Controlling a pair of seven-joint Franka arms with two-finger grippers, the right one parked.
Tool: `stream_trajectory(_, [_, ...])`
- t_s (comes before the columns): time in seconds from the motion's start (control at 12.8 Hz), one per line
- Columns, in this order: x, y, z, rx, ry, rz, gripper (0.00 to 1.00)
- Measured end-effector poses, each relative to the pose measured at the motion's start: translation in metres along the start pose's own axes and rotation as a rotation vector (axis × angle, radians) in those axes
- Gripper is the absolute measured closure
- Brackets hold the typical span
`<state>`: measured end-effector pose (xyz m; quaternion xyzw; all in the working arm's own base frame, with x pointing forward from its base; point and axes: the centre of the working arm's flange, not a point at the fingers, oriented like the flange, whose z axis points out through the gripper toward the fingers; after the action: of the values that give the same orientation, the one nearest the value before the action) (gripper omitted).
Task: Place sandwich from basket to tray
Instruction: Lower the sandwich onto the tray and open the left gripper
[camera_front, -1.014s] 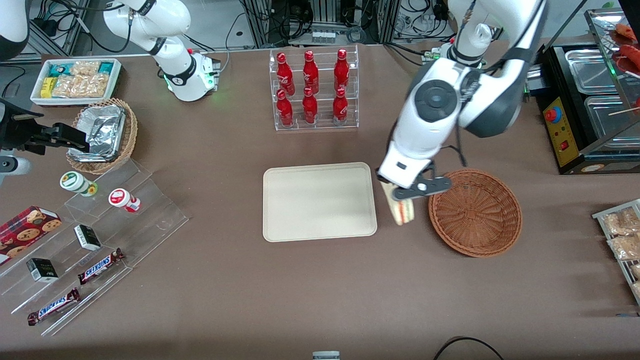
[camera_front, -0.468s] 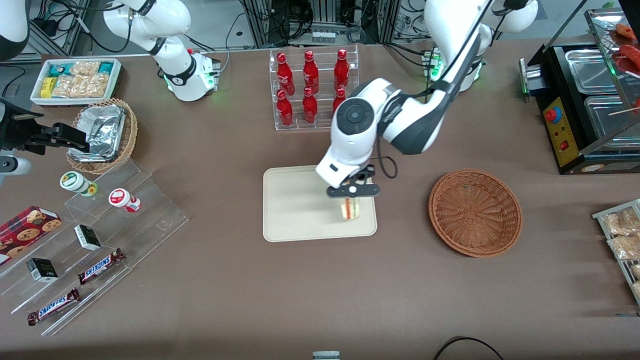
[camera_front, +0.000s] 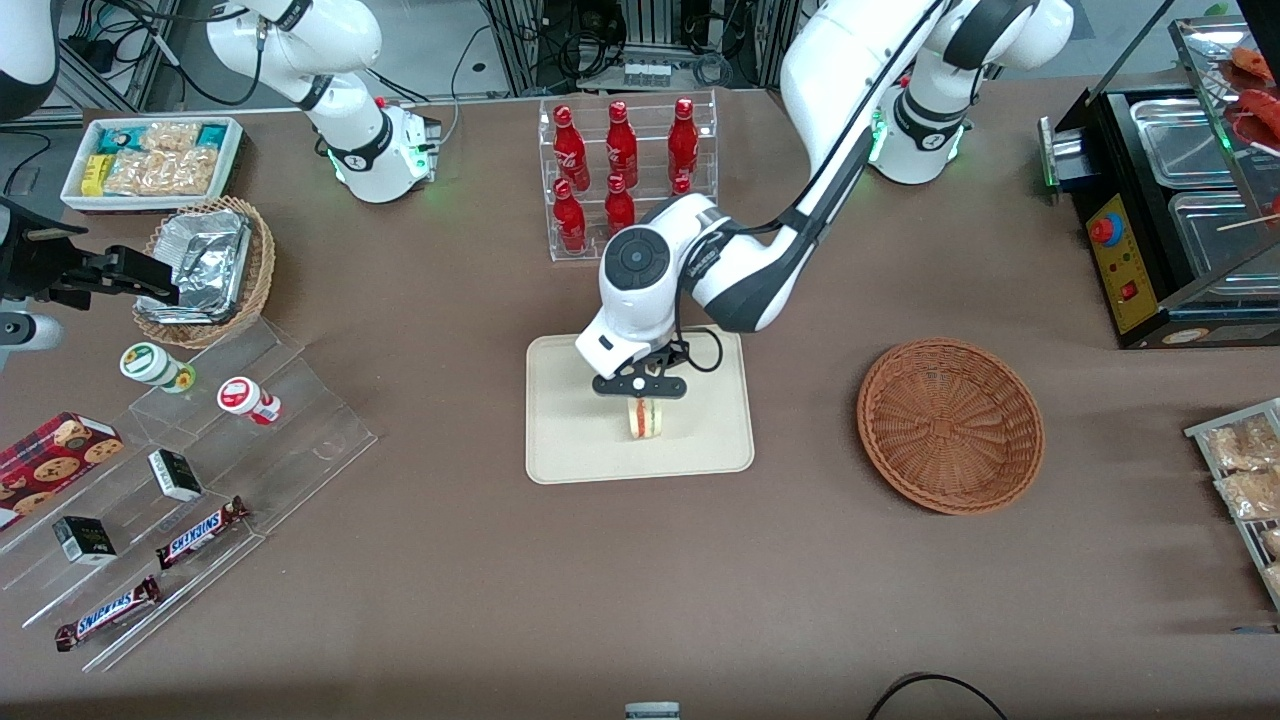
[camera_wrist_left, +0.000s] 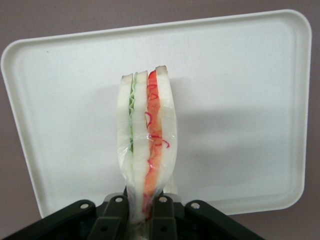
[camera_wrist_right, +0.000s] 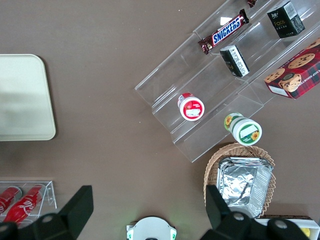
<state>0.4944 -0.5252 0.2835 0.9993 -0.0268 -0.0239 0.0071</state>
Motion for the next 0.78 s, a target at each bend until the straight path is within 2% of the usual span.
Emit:
stream_trajectory(0.47, [-0.003,0.005,0.018,0.011,-0.015,-0.002,0.85])
stream_trajectory(0.78, [-0.009,0.015,0.036,0.001,-0.008,-0.012,0.85])
